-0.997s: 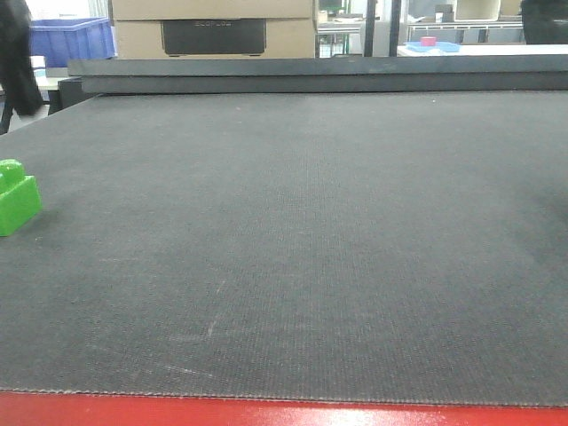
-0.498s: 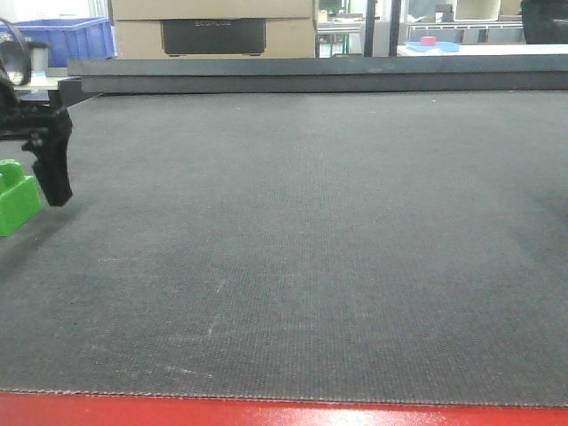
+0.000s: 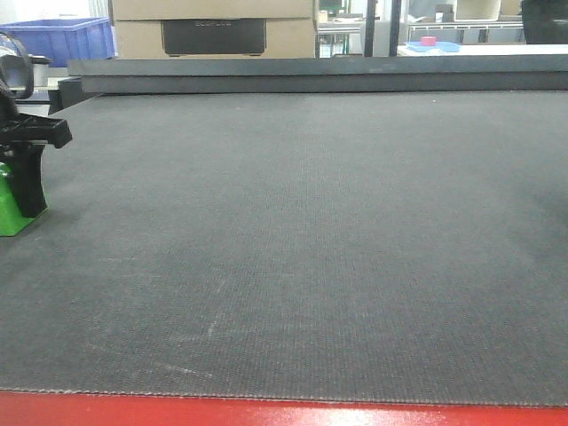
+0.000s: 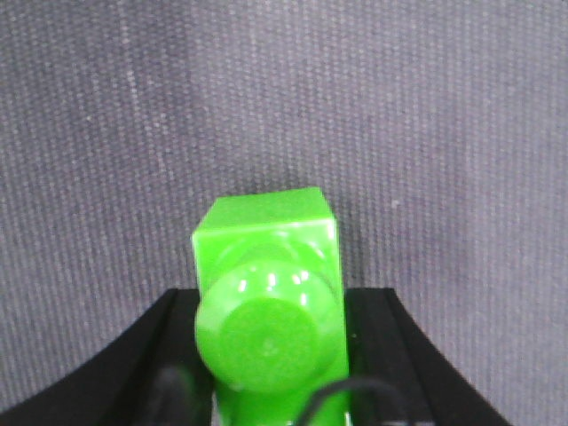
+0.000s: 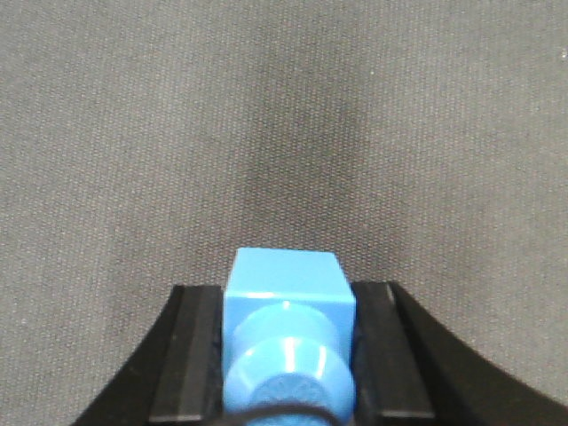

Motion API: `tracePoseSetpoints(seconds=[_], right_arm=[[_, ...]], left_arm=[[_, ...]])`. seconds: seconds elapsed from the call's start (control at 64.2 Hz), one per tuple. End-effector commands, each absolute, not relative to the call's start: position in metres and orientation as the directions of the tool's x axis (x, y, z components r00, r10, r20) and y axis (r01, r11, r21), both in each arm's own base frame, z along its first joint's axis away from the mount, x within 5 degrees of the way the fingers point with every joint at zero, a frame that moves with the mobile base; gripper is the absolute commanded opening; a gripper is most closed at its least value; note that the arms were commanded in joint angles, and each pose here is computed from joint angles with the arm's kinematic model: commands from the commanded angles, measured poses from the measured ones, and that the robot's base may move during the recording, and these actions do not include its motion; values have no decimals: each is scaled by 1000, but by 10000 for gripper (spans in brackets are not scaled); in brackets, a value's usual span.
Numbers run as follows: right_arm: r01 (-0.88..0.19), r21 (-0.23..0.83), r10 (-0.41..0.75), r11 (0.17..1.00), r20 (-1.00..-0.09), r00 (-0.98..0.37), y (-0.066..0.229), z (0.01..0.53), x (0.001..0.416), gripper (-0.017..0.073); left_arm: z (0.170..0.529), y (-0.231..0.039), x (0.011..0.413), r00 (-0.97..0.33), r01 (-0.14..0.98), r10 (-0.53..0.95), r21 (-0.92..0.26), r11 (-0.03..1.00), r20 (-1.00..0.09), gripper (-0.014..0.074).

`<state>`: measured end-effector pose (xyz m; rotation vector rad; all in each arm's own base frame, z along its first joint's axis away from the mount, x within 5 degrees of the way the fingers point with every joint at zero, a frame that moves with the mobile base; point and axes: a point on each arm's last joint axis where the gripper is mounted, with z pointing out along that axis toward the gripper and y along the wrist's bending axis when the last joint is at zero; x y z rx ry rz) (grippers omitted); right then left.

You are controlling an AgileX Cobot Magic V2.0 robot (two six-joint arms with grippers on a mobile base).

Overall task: Grab block from conveyor and place in blue bin
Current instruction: 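Close the left gripper around the green block, then lift both held blocks up off the conveyor belt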

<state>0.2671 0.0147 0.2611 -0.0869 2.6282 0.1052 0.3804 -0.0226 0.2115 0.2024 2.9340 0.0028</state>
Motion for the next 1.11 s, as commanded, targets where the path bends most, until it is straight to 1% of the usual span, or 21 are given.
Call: tracePoseSetpoints(seconds=[0.0, 0.062, 0.156, 0.265, 0.327, 0.343, 0.42, 0.483, 0.67, 0.825, 0.919, 1.09], right_arm=[[-89, 52, -50, 995, -511, -858, 15, 263, 267, -153], [-89, 51, -50, 995, -515, -856, 15, 264, 265, -153], [-88, 50, -48, 995, -525, -850, 15, 263, 260, -153], [-83, 47, -45, 995, -545, -838, 14, 256, 250, -153], [-80, 44, -42, 996, -555, -831, 13, 250, 241, -153], [-80, 44, -42, 996, -557, -830, 13, 249, 240, -153], [-81, 42, -42, 996, -573, -818, 14, 245, 230, -153], [-95, 41, -53, 995, -587, -808, 17, 246, 224, -153], [-177, 36, -109, 984, -663, -741, 32, 268, 208, -153], [-218, 32, -127, 975, -728, -674, 37, 290, 188, -153], [-223, 28, -118, 975, -781, -614, 34, 308, 170, -153], [-236, 20, -110, 972, -845, -523, 30, 348, 142, -153]], left_arm=[[227, -20, 376, -968, 116, 116, 14, 993, -221, -111], [236, -20, 373, -969, 89, 89, 9, 996, -231, -111], [249, -21, 364, -964, 81, 80, 6, 997, -255, -111], [263, -30, 347, -939, 110, 106, 8, 994, -326, -111], [271, -37, 336, -913, 131, 124, 9, 991, -389, -111], [269, -38, 331, -913, 136, 128, 9, 991, -387, -111], [275, -47, 312, -879, 167, 154, 10, 986, -451, -111], [274, -52, 296, -864, 193, 175, 10, 981, -472, -111], [289, -57, 256, -800, 228, 186, -2, 974, -570, -111], [322, -51, 226, -710, 227, 161, -6, 974, -686, -111], [345, -46, 206, -635, 227, 144, -5, 974, -759, -111], [377, -38, 166, -501, 228, 115, -2, 974, -858, -111]])
